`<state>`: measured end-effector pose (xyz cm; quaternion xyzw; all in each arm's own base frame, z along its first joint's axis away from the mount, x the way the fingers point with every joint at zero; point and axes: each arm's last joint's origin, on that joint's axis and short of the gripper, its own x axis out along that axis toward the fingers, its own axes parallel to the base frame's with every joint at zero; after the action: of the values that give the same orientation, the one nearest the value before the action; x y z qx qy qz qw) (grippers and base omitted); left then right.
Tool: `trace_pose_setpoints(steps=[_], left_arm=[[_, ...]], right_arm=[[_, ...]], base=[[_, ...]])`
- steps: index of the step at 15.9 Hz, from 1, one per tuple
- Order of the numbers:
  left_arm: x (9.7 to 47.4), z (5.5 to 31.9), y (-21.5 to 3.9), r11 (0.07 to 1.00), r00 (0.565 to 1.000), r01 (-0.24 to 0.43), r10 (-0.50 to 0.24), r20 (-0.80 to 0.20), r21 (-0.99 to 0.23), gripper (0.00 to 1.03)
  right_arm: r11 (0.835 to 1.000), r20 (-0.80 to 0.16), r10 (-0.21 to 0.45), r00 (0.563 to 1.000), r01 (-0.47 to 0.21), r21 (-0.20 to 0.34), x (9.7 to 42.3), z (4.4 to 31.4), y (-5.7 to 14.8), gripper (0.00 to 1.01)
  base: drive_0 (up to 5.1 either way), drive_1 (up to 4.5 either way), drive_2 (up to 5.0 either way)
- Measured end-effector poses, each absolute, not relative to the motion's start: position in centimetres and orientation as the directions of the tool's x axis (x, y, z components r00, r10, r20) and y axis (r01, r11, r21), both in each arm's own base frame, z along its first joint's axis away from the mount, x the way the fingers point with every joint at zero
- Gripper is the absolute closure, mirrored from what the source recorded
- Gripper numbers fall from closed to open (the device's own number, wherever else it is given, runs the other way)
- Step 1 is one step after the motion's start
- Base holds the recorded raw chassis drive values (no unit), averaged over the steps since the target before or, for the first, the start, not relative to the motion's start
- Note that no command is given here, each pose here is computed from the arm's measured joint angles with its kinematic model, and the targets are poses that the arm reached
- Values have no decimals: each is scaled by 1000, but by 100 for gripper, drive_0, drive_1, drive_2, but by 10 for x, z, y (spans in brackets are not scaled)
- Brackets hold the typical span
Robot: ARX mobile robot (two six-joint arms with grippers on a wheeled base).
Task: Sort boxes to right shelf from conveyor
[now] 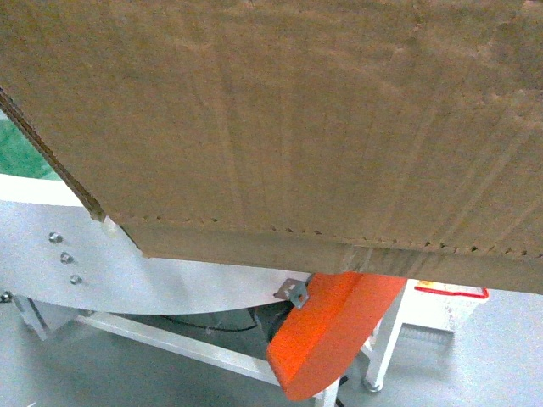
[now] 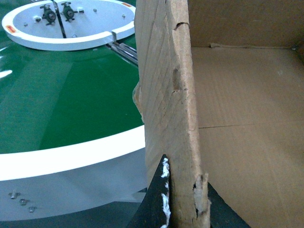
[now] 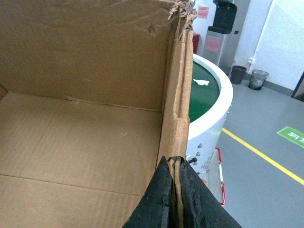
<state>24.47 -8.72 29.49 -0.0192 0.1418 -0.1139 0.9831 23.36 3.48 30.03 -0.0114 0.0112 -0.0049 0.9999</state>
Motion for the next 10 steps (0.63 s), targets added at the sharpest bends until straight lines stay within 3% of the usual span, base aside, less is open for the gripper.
trace_pose_setpoints(steps=[10], left_arm=[[245, 295, -87, 973, 934, 218, -229, -275, -70, 99]], right_arm=[[1000, -22, -10, 1000, 9, -23, 234, 300, 35, 99]], base=[[-158, -158, -158]])
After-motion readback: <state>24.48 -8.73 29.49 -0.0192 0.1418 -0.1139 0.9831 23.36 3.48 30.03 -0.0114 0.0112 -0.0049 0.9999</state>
